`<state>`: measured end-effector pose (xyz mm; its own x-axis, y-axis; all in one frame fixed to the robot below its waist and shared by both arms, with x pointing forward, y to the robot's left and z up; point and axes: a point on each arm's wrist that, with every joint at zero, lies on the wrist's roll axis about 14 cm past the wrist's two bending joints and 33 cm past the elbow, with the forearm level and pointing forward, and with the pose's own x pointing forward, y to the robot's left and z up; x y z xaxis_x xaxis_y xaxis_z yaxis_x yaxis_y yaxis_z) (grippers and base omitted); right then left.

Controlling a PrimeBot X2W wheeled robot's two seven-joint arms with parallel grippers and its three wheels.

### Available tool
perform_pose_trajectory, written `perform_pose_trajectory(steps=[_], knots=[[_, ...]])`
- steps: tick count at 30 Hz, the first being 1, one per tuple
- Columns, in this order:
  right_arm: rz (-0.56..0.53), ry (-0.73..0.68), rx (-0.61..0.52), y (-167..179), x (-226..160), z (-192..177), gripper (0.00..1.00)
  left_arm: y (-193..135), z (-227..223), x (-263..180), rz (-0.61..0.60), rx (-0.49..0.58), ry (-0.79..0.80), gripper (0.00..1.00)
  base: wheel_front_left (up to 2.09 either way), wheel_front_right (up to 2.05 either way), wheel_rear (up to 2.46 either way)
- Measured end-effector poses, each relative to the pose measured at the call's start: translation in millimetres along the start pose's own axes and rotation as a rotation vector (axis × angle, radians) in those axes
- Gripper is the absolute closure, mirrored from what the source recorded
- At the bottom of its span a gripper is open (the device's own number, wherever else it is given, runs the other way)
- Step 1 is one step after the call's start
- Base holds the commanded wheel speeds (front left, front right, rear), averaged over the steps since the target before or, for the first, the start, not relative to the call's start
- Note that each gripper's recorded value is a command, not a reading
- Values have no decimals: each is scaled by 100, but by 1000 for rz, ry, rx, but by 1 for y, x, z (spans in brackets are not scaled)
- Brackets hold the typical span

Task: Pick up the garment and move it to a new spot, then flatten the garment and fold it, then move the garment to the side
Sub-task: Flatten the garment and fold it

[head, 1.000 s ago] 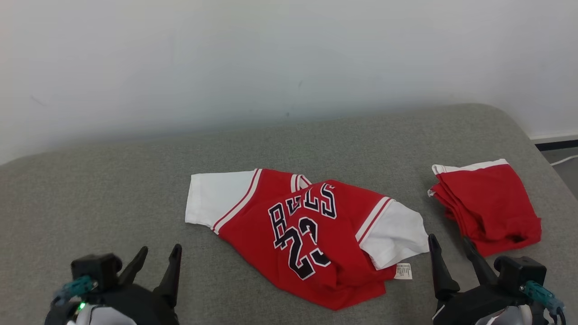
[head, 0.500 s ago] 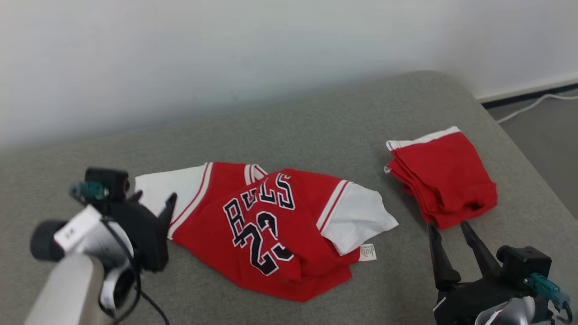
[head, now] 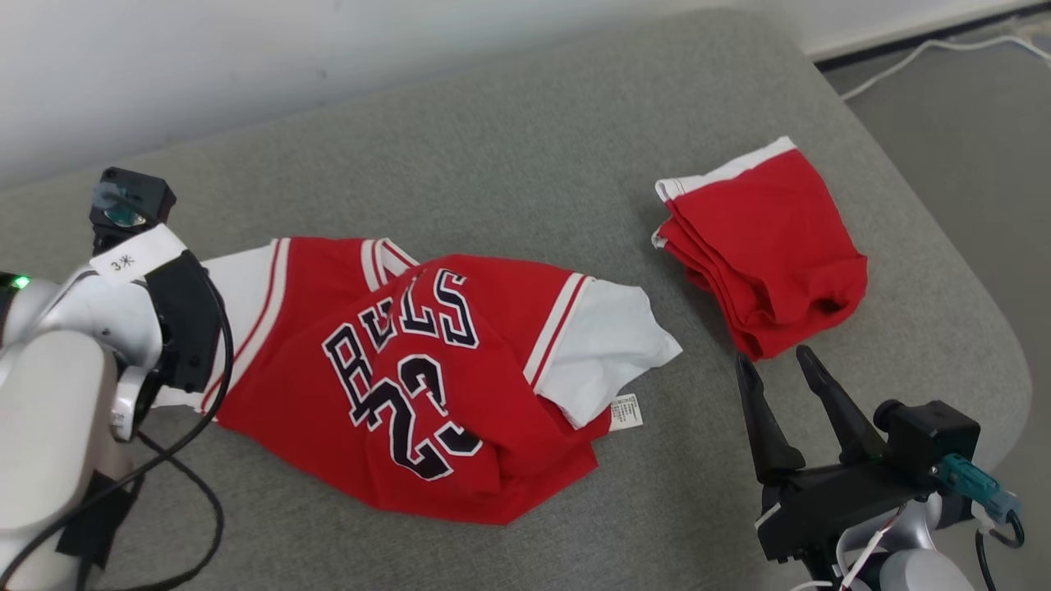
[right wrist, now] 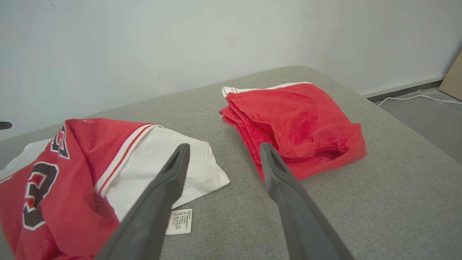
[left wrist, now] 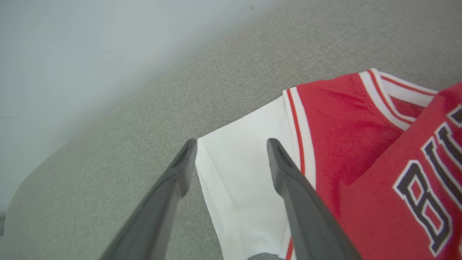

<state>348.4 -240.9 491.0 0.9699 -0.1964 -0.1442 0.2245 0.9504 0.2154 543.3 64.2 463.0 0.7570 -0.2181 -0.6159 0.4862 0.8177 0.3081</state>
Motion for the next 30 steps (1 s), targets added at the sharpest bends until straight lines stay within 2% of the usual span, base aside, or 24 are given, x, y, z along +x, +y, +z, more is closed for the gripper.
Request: perform_pose_trajectory(steps=[9,17,24,30], knots=[[-66,51,-24,-17,14,-15,0,8,-17,52,12,116,125,0,0,0,0],[-105,70,-36,-28,12,-21,0,0,-33,74,-9,113,221,0,0,0,0],[-124,83,-38,-34,7,-25,0,16,-38,78,17,129,269,0,0,0,0],[-142,83,-43,-39,4,-25,0,7,-42,82,-19,132,295,0,0,0,0]])
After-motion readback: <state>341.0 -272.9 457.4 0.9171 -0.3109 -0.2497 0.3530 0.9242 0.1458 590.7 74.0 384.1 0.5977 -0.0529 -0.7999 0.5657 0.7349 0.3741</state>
